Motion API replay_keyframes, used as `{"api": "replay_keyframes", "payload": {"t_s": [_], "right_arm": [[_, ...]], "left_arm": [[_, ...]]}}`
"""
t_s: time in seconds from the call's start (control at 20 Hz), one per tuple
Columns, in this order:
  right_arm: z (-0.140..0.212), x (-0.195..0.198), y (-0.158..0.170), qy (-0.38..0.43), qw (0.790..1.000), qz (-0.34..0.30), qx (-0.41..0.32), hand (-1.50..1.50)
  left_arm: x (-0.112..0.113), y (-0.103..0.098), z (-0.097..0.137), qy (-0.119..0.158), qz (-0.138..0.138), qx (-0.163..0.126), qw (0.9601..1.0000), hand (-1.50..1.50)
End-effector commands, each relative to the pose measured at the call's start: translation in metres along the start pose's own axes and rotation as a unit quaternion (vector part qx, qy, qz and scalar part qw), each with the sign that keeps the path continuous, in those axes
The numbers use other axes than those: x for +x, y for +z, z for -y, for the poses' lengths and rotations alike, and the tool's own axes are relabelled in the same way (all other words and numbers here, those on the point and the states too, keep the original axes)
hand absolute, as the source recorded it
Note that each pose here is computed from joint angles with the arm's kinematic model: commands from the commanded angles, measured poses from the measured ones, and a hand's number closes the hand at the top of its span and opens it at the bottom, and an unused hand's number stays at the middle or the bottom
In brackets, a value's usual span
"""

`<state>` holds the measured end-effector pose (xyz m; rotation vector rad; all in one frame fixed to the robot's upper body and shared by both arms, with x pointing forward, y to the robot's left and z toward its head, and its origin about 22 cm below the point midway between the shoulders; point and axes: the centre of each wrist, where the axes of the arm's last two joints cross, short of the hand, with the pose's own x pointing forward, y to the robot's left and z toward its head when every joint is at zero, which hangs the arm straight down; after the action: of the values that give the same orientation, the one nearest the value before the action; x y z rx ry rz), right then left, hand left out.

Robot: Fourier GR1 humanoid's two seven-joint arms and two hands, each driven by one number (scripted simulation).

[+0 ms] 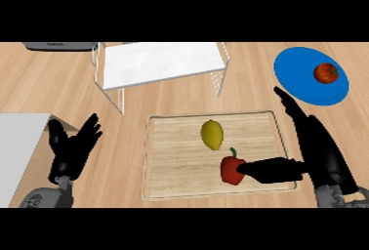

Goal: Pick the lemon from the tray and place it in the tiered shelf

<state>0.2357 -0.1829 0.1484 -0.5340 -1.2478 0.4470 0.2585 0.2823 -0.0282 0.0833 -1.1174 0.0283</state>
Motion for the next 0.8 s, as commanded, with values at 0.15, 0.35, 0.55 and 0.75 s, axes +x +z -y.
{"api": "replay_keyframes", "payload": {"t_s": [0.15, 0.35, 0.55, 0.75], "right_arm": [[-0.047, 0.038, -0.028, 0.058, 0.994, -0.090, -0.024, -1.50], [-0.064, 0.052, -0.042, 0.075, 0.989, -0.125, -0.003, -1.50], [-0.081, 0.044, -0.046, 0.105, 0.985, -0.131, 0.026, -1.50], [-0.071, 0.040, -0.055, 0.137, 0.978, -0.155, 0.035, -1.50]], "left_arm": [[-0.005, 0.008, 0.012, 0.004, -0.001, 0.004, 1.0000, 0.00], [-0.006, 0.008, -0.007, -0.003, -0.002, 0.000, 1.0000, 0.00], [-0.017, 0.008, 0.000, 0.009, -0.005, 0.003, 0.9999, 0.00], [-0.006, 0.005, 0.002, -0.001, -0.007, 0.008, 0.9999, 0.00]]}}
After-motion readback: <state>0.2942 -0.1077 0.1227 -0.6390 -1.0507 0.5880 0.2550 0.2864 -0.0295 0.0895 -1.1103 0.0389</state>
